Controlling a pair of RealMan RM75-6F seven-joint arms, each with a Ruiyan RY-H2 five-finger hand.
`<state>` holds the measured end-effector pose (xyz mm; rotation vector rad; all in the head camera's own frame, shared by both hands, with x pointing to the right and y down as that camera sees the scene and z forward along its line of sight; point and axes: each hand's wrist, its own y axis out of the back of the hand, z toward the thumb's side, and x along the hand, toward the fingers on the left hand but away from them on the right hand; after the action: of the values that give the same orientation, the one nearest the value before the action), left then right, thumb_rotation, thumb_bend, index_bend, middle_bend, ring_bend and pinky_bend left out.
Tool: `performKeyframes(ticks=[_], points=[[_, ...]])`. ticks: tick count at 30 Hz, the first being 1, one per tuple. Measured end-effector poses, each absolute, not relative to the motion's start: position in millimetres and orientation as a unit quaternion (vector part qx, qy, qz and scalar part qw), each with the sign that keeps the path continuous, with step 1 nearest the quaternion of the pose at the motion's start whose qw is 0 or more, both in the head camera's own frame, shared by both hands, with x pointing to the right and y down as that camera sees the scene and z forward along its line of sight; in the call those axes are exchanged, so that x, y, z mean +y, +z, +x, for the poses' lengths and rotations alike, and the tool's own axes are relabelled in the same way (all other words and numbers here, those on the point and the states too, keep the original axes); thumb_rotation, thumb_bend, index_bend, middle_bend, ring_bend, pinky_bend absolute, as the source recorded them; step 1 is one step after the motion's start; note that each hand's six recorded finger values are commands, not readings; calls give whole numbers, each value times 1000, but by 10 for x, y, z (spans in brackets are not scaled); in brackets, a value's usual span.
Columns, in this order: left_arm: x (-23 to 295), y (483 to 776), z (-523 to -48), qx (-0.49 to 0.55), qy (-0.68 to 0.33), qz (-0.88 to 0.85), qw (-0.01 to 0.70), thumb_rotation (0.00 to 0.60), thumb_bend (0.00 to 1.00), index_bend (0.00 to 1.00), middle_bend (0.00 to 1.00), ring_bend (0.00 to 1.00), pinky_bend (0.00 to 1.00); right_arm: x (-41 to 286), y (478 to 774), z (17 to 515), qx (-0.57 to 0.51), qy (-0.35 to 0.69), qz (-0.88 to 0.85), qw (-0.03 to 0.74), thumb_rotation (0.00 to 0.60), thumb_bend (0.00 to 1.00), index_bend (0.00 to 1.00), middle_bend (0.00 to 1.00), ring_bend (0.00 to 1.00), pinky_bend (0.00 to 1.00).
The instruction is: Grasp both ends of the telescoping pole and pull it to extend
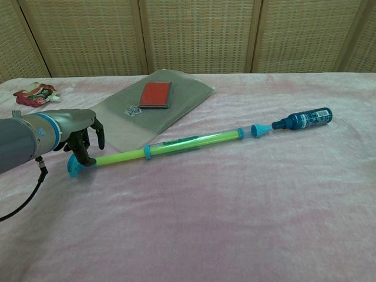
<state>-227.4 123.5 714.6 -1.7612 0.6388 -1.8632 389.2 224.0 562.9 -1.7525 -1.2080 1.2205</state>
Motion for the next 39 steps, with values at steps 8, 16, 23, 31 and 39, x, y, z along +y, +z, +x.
performKeyframes(ticks=[8,16,23,31,39], points=[[1283,7259,-2234,216,-694,-640,249,600,369,397,842,781,765,2231,5637,3918,-467,468,-672,334,600,193,40,0,0,0],[1337,7350,-2228,200,-700,-638,250,600,548,527,842,781,765,2231,5631,3893,-470,458,-679,328,600,188,45,0,0,0],[1353,7355,-2221,189,-697,-637,269,600,749,726,865,789,765,2219,5574,3886,-477,443,-680,337,600,188,50,0,0,0],[1304,7119,-2206,210,-667,-653,290,600,778,816,879,797,765,2238,5609,3859,-470,447,-684,334,600,188,52,0,0,0],[1204,6894,-2317,219,-654,-658,302,600,777,817,879,797,765,2257,5614,3826,-463,450,-686,335,600,188,69,0,0,0]])
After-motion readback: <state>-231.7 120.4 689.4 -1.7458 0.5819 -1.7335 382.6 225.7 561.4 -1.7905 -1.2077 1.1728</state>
